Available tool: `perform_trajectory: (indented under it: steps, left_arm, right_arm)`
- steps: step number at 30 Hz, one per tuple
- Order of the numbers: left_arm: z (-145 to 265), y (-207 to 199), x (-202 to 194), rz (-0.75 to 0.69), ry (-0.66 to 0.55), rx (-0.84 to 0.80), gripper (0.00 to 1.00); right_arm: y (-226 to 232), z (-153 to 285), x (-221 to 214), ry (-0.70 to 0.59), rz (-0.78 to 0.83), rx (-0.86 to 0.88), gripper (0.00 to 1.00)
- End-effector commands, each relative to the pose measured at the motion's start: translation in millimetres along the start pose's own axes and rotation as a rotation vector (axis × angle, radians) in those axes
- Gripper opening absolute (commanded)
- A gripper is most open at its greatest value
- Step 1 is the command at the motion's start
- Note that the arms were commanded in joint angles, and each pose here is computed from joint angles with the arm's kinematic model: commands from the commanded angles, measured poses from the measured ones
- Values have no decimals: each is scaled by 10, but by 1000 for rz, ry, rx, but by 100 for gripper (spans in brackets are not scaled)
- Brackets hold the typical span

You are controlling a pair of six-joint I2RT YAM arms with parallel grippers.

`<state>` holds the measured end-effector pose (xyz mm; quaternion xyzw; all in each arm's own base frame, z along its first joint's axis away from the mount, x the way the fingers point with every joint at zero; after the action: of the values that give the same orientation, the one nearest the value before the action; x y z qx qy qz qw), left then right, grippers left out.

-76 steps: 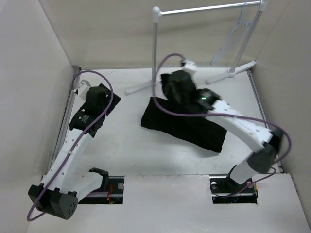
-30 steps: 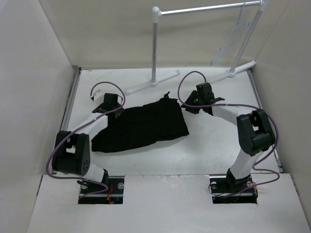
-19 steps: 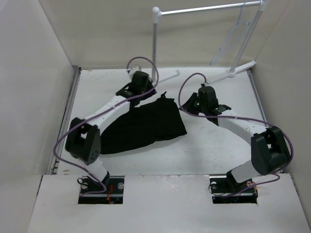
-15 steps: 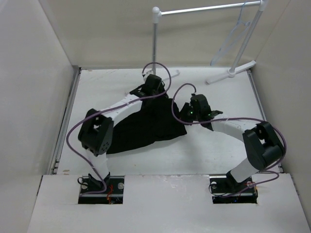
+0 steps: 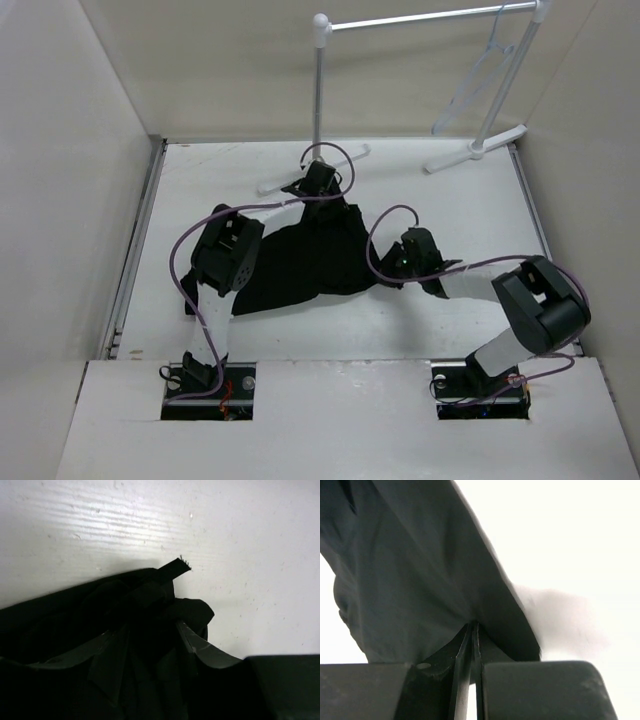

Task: Place the trousers on the hanger
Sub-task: Fold the trousers at the center of the board, then pick up the hanger from the clothesline.

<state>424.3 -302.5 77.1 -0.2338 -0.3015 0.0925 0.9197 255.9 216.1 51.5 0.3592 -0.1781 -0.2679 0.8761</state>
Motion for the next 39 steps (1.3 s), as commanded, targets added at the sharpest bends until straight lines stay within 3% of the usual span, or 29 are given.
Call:
perform_trajectory:
  steps: [1, 7, 11, 16, 17, 18, 20, 21, 22, 23, 25, 28, 30, 35, 39]
  left_arm:
    - [17, -170, 386, -12, -116, -68, 41]
    - [445, -572, 633, -26, -162, -206, 57]
    - [961, -569, 700, -28, -203, -246, 67]
    - [1567, -465, 710, -18, -279, -245, 65]
    - [1634, -415, 670, -18, -283, -232, 62]
    - [1693, -362, 634, -17, -285, -218, 57]
    - [1734, -234, 526, -14, -269, -181, 41]
    - [1730, -170, 455, -14, -252, -161, 32]
    - [1725, -118, 384, -15, -233, -143, 26]
    - [1712, -69, 303, -20, -210, -127, 22]
    - [1679, 24, 159, -25, -171, -97, 21]
    - [1664, 90, -4, -37, -142, -89, 23]
    - [1654, 131, -63, -37, -128, -87, 26]
    - [1605, 180, -87, -31, -97, -94, 30]
    - [1582, 197, -66, -26, -94, -88, 31]
  right_arm:
    - [-200, 125, -85, -17, -9, -94, 12]
    - [145, 408, 1, -54, 79, -43, 18]
    - [744, 786, 197, -123, 180, 76, 37]
    - [1751, 1637, 815, -358, 321, 294, 64]
    - [1921, 1821, 995, -424, 335, 329, 64]
    - [2068, 1983, 1187, -489, 340, 359, 57]
    - [2312, 2260, 1573, -591, 351, 410, 22]
    - [2384, 2368, 1786, -630, 356, 417, 10]
    - [2432, 2464, 2014, -676, 349, 415, 6]
    - [2446, 2527, 2242, -719, 335, 402, 6]
    - [2423, 2613, 2674, -794, 317, 353, 18]
    - [2393, 2657, 3133, -867, 308, 293, 54]
    - [2420, 2559, 3304, -858, 324, 280, 65]
    - [2579, 2222, 3479, -721, 412, 376, 68]
    - [2586, 2060, 3549, -697, 422, 399, 54]
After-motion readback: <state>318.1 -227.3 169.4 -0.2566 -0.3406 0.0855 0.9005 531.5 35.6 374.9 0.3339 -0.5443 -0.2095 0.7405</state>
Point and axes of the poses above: each gripper's point midway between its finger pads, its own z axis back along the fingers, its own y axis along the line the jaws close on, x = y × z, the point moved 4 cm from there along z, back along the fingers, and after that the axes turned 5 degrees about -z, right-handed, at the moved point
